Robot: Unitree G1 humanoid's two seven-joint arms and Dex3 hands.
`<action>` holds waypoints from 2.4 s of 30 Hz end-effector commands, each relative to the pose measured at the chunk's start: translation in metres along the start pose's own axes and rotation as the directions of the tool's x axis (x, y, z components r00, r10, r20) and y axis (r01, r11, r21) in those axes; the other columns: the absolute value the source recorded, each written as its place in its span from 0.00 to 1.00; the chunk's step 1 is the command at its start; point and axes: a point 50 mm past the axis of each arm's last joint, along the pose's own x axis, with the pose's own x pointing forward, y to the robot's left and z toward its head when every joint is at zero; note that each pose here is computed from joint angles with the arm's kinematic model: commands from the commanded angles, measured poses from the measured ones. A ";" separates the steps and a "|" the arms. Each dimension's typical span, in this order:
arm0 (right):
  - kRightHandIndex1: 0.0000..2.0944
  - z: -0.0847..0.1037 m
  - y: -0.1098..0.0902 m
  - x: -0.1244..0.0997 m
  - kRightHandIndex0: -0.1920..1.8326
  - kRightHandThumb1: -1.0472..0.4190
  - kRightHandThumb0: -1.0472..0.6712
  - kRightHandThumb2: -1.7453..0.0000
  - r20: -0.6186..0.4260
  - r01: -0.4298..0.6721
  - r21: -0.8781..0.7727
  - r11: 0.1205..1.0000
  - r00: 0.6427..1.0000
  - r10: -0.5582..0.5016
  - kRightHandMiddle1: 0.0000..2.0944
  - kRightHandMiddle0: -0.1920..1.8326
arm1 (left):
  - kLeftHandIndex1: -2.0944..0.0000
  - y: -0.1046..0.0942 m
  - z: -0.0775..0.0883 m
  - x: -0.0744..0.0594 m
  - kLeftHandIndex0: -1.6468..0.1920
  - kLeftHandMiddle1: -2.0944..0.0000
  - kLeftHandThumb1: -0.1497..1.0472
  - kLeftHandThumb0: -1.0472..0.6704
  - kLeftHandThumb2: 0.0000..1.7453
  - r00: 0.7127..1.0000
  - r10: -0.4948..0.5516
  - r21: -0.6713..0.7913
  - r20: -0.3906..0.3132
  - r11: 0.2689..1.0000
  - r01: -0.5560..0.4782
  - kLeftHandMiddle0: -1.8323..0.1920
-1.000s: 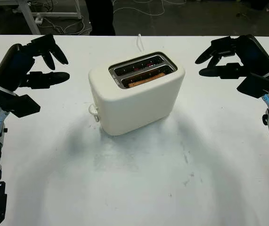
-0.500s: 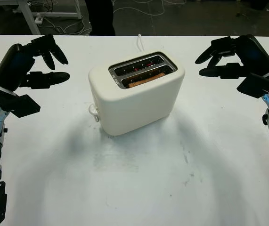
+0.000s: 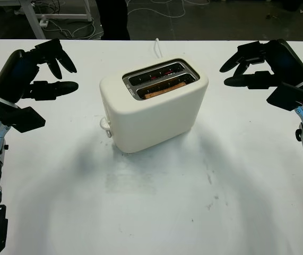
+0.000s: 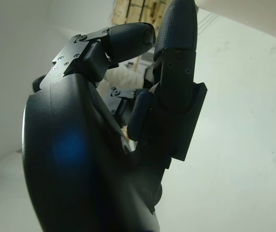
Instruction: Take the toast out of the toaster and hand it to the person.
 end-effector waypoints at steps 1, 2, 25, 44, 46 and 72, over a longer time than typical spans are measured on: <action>0.49 0.001 -0.003 0.000 0.55 0.18 0.19 1.00 -0.002 0.006 -0.016 1.000 1.000 -0.006 0.33 0.56 | 0.28 0.000 0.002 0.001 0.66 0.21 0.89 0.17 0.12 1.000 0.012 -0.008 0.014 1.000 -0.012 0.61; 0.49 0.001 -0.003 0.000 0.55 0.17 0.19 1.00 0.000 0.007 -0.015 1.000 1.000 -0.007 0.33 0.56 | 0.28 0.000 0.002 0.001 0.66 0.21 0.89 0.17 0.12 1.000 0.013 -0.009 0.014 1.000 -0.013 0.61; 0.49 0.000 -0.002 0.000 0.55 0.18 0.20 1.00 -0.004 0.006 -0.005 1.000 1.000 -0.006 0.32 0.56 | 0.28 0.000 0.001 -0.001 0.65 0.21 0.89 0.17 0.12 1.000 0.011 -0.012 0.005 1.000 -0.011 0.61; 0.49 0.000 -0.002 0.000 0.56 0.18 0.19 1.00 -0.001 0.005 0.000 1.000 1.000 -0.005 0.33 0.57 | 0.28 0.000 0.000 -0.001 0.65 0.21 0.89 0.16 0.12 1.000 0.009 -0.008 0.001 1.000 -0.009 0.61; 0.49 0.000 -0.002 0.000 0.56 0.18 0.19 1.00 -0.003 0.004 0.003 1.000 1.000 -0.004 0.32 0.57 | 0.28 0.000 0.000 -0.001 0.66 0.21 0.89 0.16 0.12 1.000 0.010 -0.009 0.005 1.000 -0.010 0.61; 0.48 0.000 -0.002 0.000 0.56 0.18 0.19 1.00 -0.004 0.004 0.003 1.000 1.000 -0.004 0.32 0.57 | 0.28 -0.001 0.000 -0.002 0.66 0.21 0.89 0.17 0.12 1.000 0.013 -0.013 0.000 1.000 -0.013 0.61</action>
